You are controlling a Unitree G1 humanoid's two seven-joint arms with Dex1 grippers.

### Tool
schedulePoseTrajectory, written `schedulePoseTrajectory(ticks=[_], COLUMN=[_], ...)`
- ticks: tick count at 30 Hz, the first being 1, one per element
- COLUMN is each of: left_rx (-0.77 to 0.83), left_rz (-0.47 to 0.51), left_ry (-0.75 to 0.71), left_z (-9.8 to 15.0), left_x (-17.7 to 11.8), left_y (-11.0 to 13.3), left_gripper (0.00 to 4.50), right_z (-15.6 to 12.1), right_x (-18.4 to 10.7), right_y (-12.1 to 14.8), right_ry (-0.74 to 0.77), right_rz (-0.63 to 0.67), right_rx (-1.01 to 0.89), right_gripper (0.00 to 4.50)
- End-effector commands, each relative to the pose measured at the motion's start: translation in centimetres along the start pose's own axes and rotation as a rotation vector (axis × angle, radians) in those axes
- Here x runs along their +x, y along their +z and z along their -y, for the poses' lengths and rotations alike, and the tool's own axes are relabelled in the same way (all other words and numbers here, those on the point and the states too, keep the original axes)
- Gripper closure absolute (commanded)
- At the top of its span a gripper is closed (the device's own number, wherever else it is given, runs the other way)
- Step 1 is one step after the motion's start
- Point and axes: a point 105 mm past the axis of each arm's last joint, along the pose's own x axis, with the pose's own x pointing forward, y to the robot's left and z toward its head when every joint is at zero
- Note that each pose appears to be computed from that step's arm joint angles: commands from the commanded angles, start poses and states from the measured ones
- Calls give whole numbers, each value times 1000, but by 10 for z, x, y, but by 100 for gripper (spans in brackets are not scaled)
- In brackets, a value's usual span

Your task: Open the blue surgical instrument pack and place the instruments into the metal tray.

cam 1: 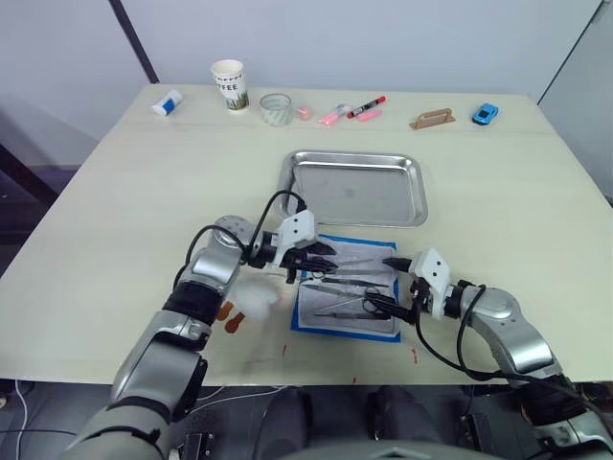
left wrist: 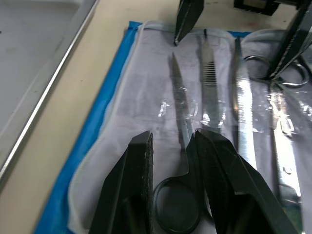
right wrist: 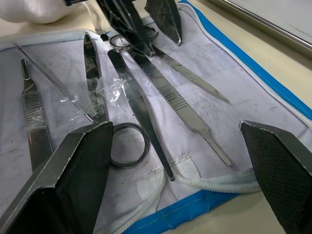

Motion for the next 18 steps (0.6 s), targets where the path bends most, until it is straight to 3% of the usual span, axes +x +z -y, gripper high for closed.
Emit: schedulePoseTrajectory(ticks=[1,14,18], left_rx=[3,46,48], left_rz=[-19,-47,-53], left_ry=[7,-74,-91], left_z=[-3,4,4], left_x=[-3,4,6], left_y=[-3,-6,-5], left_gripper=[305,305,406], right_z=[-7,-7,-7], right_x=[-3,-3,-3], right_y=[-47,-47,-47], right_ry=[-20,-23,-26], right_rz=[-170,-167,-166], right_rx=[87,86,86], right_gripper=[0,0,0])
